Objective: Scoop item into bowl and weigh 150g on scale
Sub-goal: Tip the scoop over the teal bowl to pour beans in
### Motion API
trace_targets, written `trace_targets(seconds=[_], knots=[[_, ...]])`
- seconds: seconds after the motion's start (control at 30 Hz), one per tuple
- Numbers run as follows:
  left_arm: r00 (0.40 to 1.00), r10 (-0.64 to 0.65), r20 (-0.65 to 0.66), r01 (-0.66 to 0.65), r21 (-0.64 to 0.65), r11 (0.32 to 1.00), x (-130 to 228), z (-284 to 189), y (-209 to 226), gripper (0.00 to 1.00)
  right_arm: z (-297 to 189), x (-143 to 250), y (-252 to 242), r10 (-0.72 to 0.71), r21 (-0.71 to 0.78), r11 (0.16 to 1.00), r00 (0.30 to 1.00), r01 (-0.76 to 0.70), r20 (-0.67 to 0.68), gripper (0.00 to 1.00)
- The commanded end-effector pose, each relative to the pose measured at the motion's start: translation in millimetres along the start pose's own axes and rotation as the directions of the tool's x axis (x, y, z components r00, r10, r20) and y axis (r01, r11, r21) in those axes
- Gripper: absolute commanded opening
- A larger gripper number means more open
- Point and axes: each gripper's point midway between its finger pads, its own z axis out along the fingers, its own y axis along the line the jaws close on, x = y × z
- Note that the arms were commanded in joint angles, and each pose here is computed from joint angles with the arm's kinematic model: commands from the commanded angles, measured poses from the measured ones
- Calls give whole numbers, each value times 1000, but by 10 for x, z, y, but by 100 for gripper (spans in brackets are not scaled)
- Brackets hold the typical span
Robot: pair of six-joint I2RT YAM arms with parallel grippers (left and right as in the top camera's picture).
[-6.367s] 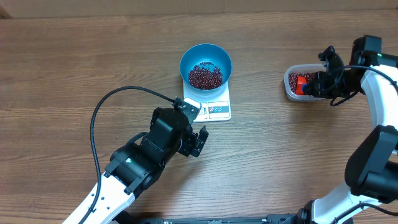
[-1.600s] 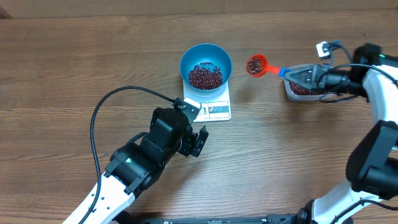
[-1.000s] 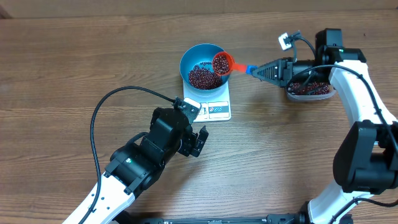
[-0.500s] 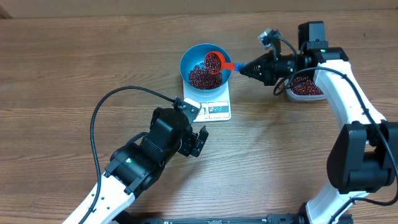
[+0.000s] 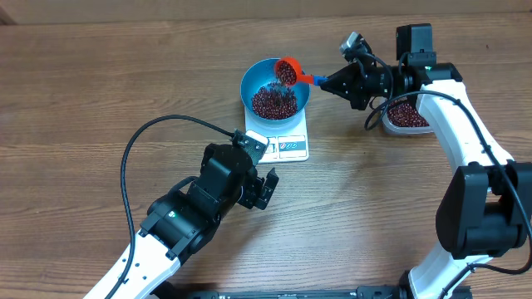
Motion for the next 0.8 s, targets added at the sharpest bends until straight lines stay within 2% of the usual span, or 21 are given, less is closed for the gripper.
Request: trace_targets(seconds=[0.0,0.23,0.47,0.77], knots=[[1000,14,-8,-13,8,1000,15,20,-7,100,35,35,-19,-118,4,993,993,118,-11,4],[1000,14,-8,-13,8,1000,15,20,-7,100,35,34,-19,-307,2,952,952,307,-11,4],[1000,14,-8,-13,8,1000,15,20,-7,100,35,-12,-53,-566,17,824,824,566,-5,4],[1000,14,-8,-13,8,1000,15,20,-7,100,31,-101,-113,-607,52,794,795,606,5,4]])
